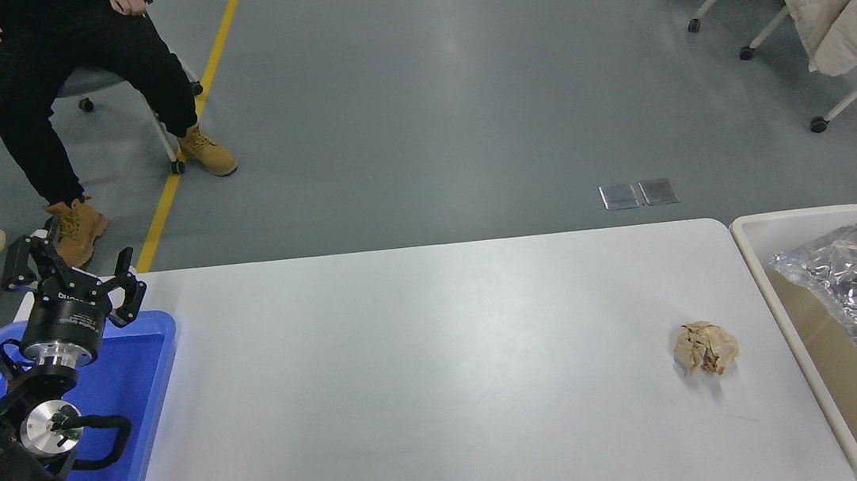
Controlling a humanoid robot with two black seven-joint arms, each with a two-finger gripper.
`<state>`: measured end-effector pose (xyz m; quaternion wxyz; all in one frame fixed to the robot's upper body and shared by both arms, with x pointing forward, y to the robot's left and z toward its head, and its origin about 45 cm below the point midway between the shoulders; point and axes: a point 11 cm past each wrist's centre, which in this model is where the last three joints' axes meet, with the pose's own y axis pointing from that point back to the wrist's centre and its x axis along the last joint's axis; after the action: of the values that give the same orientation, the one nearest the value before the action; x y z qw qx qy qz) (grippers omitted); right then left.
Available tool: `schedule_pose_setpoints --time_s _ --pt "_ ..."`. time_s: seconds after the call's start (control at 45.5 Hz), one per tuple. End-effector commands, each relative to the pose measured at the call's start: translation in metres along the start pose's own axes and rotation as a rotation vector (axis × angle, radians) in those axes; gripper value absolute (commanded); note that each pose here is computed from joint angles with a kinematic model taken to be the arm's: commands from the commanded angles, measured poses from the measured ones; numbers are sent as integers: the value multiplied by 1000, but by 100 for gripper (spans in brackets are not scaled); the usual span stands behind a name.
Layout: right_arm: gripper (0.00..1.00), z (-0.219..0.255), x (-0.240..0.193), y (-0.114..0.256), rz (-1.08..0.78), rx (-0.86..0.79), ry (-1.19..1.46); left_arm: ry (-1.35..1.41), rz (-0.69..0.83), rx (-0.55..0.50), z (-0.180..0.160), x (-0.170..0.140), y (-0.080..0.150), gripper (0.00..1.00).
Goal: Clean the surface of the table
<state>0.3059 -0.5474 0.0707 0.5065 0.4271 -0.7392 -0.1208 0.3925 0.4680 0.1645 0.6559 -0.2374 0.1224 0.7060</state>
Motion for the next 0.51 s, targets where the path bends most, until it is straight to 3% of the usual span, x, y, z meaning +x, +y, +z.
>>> schedule_pose_setpoints --time_s 0.0,0.286,0.308,0.33,0.396,0.418,0.484 --pt "0 8 -11 -1 3 -18 -43 0 1 -1 0 0 0 100" --pt "0 4 -19 0 -10 -12 -45 0 -1 0 0 0 0 100" --pt "9 3 -19 1 -11 -10 -46 -1 0 0 0 0 0 100" --pt "25 3 -19 1 -11 -11 -47 -1 0 0 0 0 0 100" --pt "90 1 -18 1 -11 -6 -48 0 1 -1 0 0 0 100" --pt "100 -1 -18 1 -15 -3 -48 0 1 -1 0 0 0 100" --pt "100 -7 -19 1 -18 9 -54 1 -1 -1 0 0 0 100"
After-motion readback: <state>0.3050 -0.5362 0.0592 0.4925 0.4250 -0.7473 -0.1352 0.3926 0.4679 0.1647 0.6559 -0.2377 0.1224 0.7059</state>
